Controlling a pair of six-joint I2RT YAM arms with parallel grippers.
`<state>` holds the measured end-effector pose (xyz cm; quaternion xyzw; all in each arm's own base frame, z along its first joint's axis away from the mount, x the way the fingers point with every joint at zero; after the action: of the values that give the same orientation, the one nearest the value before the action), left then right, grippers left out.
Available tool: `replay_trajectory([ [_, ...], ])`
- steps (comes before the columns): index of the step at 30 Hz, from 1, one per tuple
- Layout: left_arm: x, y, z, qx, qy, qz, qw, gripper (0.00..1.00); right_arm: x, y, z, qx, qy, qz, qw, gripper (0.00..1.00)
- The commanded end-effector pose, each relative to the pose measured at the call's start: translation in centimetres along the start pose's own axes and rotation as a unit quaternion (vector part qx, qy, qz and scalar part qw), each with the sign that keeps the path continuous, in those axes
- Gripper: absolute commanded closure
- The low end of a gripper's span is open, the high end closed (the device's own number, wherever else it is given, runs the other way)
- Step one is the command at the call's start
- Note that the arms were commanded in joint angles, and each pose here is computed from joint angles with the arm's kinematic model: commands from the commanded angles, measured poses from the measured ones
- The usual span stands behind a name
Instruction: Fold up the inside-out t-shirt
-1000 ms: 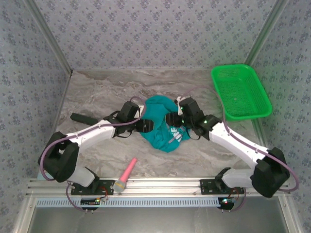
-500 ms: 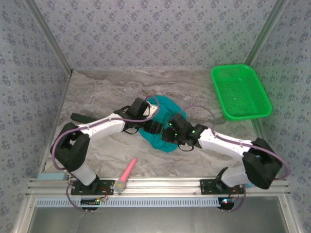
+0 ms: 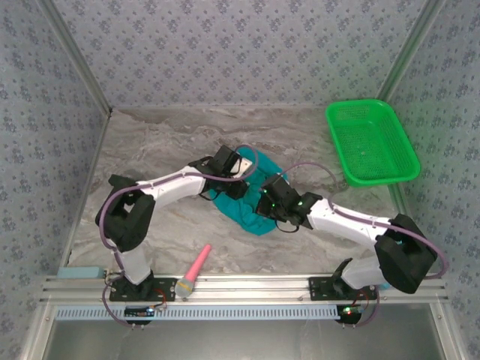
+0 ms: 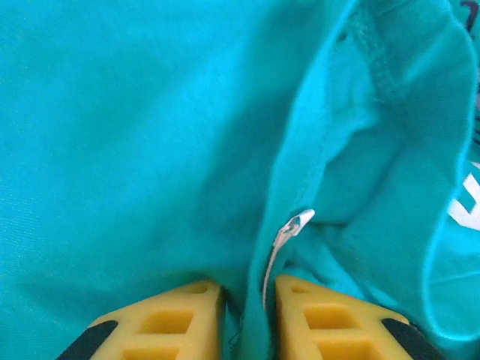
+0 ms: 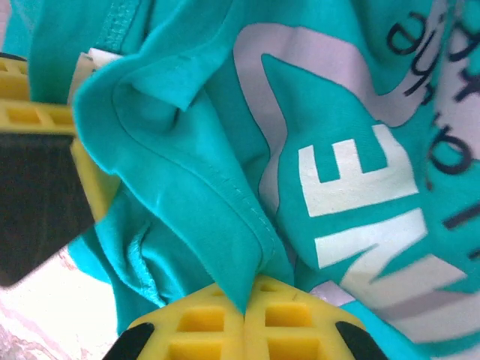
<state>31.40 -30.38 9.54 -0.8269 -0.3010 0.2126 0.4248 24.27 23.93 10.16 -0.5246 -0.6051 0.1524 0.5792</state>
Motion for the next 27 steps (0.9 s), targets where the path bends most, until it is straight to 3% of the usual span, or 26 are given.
replay_trajectory([
  [1,1.5,-3.8,-2.4,-0.045,-0.002,-0.037,0.998,0.71,-1.7,-0.4,-0.3,-0.020,0.007,0.041,0.999,1.00],
  [4,1.9,-5.1,-3.0,-0.061,0.001,-0.041,0.997,0.71,-1.8,-0.1,0.0,-0.017,0.002,0.047,0.999,1.00],
  [7,2.9,-4.6,-2.3,-0.043,0.000,-0.049,0.998,0.84,-2.0,0.0,0.0,-0.023,0.001,0.054,0.998,1.00],
  [9,3.2,-4.1,-1.8,-0.034,0.001,-0.046,0.998,0.87,-2.2,-0.1,-0.1,-0.028,0.004,0.057,0.998,1.00],
  [10,2.6,-3.9,-1.7,-0.033,0.009,-0.027,0.999,0.83,-2.2,-0.1,-0.1,-0.029,0.005,0.057,0.998,1.00],
  [11,1.8,-3.6,-1.6,-0.034,0.017,-0.003,0.999,0.72,-2.2,-0.1,-0.2,-0.028,0.005,0.057,0.998,1.00],
  [12,0.9,-3.6,-1.7,-0.040,0.026,0.028,0.998,0.53,-2.1,-0.1,-0.1,-0.027,0.005,0.056,0.998,1.00],
  [13,0.1,-3.6,-1.9,-0.049,0.032,0.052,0.997,0.47,-2.1,-0.1,-0.2,-0.027,0.004,0.055,0.998,1.00],
  [18,-1.4,-3.4,-2.5,-0.066,0.051,0.098,0.992,0.43,-2.0,0.0,0.0,-0.021,0.004,0.051,0.998,1.00],
  [27,-1.0,0.1,-1.3,-0.007,0.055,0.117,0.992,0.46,-2.2,-0.4,-0.2,-0.025,0.013,0.047,0.998,1.00],
])
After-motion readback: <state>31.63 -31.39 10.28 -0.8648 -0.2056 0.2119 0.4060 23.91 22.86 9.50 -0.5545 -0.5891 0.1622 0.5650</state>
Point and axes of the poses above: each hand's point on the last joint's axis, 136 mm out from that joint toward the fingers, its own y axis out along the fingers, its own x axis along the line the jaws close on, z = x × y, the point moved 1 cm from there along -y, back along the fingers, and after that the axes turned 8 degrees about y, right-handed, at the moved point
